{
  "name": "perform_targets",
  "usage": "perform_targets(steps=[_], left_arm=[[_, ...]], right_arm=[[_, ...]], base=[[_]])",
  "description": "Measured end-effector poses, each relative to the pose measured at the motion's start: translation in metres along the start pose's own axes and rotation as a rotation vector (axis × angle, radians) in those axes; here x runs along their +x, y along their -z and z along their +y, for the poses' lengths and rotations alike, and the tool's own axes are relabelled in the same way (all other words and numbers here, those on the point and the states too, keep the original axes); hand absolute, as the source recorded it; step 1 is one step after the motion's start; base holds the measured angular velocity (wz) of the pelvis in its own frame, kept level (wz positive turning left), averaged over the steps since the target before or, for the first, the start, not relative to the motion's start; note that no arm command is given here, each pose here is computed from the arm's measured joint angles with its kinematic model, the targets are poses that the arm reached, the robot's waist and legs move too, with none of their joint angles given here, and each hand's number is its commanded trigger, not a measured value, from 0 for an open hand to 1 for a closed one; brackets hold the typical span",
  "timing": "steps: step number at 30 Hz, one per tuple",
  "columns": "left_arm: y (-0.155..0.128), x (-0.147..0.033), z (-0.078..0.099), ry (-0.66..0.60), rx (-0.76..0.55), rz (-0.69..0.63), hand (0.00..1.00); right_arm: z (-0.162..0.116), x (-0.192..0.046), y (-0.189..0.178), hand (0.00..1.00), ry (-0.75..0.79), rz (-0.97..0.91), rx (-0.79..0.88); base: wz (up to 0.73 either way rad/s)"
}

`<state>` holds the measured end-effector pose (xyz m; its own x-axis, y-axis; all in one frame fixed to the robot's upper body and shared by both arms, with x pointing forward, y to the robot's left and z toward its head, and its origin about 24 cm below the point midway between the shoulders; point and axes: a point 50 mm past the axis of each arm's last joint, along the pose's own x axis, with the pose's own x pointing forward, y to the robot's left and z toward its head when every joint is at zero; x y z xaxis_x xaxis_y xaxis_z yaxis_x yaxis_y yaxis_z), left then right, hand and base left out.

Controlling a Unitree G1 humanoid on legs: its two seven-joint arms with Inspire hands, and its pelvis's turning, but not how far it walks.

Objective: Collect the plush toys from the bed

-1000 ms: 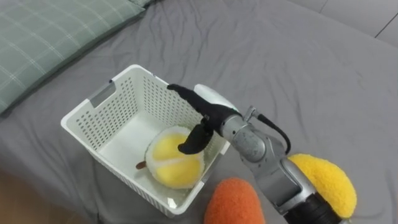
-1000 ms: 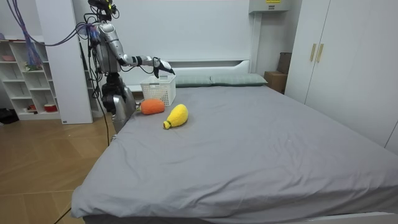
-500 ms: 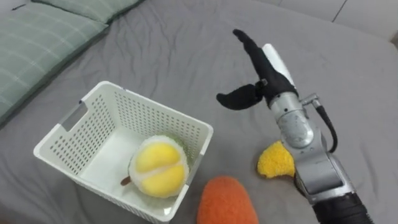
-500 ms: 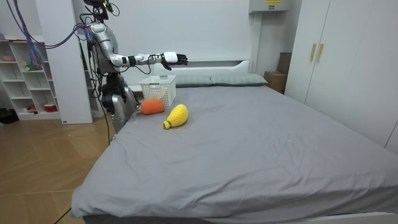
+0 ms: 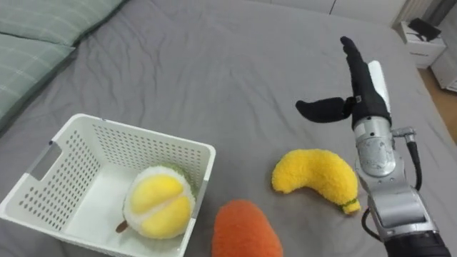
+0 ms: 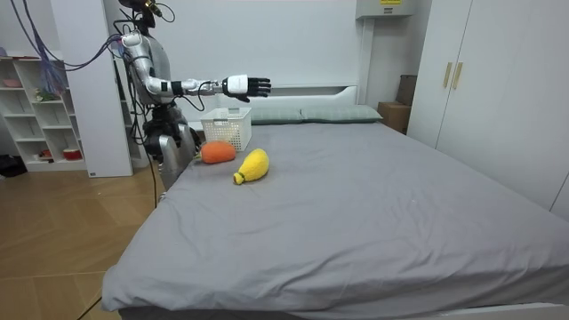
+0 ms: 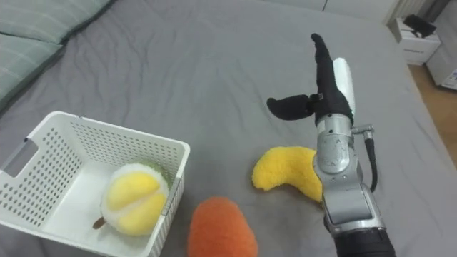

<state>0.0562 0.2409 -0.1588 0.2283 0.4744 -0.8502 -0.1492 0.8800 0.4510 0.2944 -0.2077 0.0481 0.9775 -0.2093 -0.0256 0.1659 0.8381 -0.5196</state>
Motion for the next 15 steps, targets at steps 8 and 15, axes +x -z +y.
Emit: perform_targets(steps=[8,15], left_arm=[[0.006,0.001,0.006,-0.007,0.002,0.01,0.0],[0.006,0.002,0.013,-0.019,0.007,0.004,0.0]], right_arm=[[-0.013,-0.003,0.034,0.0,0.034,0.132,-0.027],[-0.009,-0.007,0.057,0.0,0.007,0.217,-0.054]], base=[[-0.01],[0.0]])
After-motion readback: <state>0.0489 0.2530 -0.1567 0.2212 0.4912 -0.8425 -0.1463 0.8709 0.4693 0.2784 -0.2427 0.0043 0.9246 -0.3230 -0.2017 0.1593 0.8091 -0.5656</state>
